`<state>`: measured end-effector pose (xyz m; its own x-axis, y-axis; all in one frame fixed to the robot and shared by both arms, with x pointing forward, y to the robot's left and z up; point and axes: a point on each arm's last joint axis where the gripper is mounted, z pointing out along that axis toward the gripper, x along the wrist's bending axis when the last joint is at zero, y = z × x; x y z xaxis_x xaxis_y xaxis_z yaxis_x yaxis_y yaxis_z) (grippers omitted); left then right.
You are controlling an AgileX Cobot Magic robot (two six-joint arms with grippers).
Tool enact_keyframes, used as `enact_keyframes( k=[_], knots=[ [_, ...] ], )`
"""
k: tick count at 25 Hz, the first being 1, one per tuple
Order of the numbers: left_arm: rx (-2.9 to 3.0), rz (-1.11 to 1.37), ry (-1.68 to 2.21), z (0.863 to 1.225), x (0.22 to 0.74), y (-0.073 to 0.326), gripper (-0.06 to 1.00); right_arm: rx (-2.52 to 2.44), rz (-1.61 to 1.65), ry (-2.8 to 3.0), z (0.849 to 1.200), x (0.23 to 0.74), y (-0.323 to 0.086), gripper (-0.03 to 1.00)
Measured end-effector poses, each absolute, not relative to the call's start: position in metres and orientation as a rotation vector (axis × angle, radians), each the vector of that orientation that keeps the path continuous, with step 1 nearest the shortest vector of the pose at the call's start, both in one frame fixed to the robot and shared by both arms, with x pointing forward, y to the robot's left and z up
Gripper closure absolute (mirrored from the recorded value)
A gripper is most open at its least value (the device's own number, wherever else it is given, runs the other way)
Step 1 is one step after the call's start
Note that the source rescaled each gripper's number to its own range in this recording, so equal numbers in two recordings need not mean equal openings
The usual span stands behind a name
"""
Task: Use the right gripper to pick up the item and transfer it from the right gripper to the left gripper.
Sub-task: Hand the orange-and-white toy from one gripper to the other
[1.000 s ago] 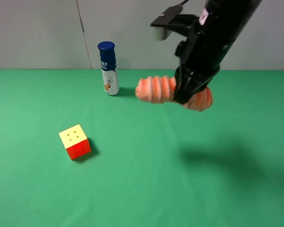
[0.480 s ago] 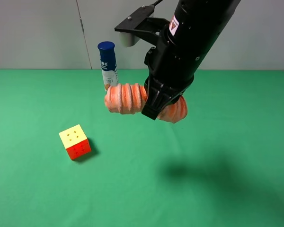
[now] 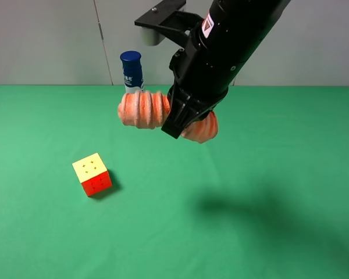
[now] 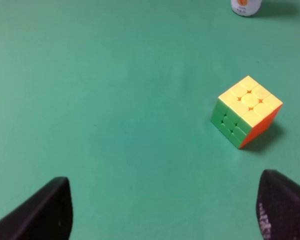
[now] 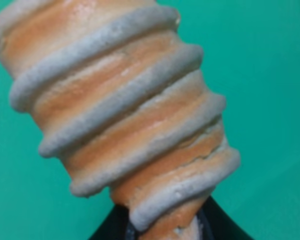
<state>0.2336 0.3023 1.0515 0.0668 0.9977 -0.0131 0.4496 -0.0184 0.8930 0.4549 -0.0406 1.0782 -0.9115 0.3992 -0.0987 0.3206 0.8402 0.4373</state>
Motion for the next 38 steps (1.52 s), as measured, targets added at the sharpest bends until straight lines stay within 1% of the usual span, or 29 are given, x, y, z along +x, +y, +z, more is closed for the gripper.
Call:
enact_keyframes(
  k=[13, 20, 25, 31, 38],
  knots=[
    [1.579, 0.903, 1.485, 1.052, 0.234, 0.302, 0.11, 0.549, 0.737, 2.786, 1.082, 0.458, -0.035, 0.93],
    [1.583, 0.888, 1.474, 1.052, 0.234, 0.301, 0.11, 0.484, 0.859, 2.801, 1.085, 0.455, -0.027, 0.93],
    [1.672, 0.926, 1.406, 1.052, 0.235, 0.3, 0.11, 0.459, 0.92, 2.797, 1.087, 0.454, -0.024, 0.93],
    [1.856, 0.87, 1.356, 1.053, 0.253, 0.294, 0.11, 0.452, 0.924, 2.795, 1.087, 0.454, -0.024, 0.93],
    [1.767, 0.958, 1.225, 1.075, 0.287, 0.289, 0.11, 0.449, 0.914, 2.802, 1.087, 0.453, -0.024, 0.93]
  ],
)
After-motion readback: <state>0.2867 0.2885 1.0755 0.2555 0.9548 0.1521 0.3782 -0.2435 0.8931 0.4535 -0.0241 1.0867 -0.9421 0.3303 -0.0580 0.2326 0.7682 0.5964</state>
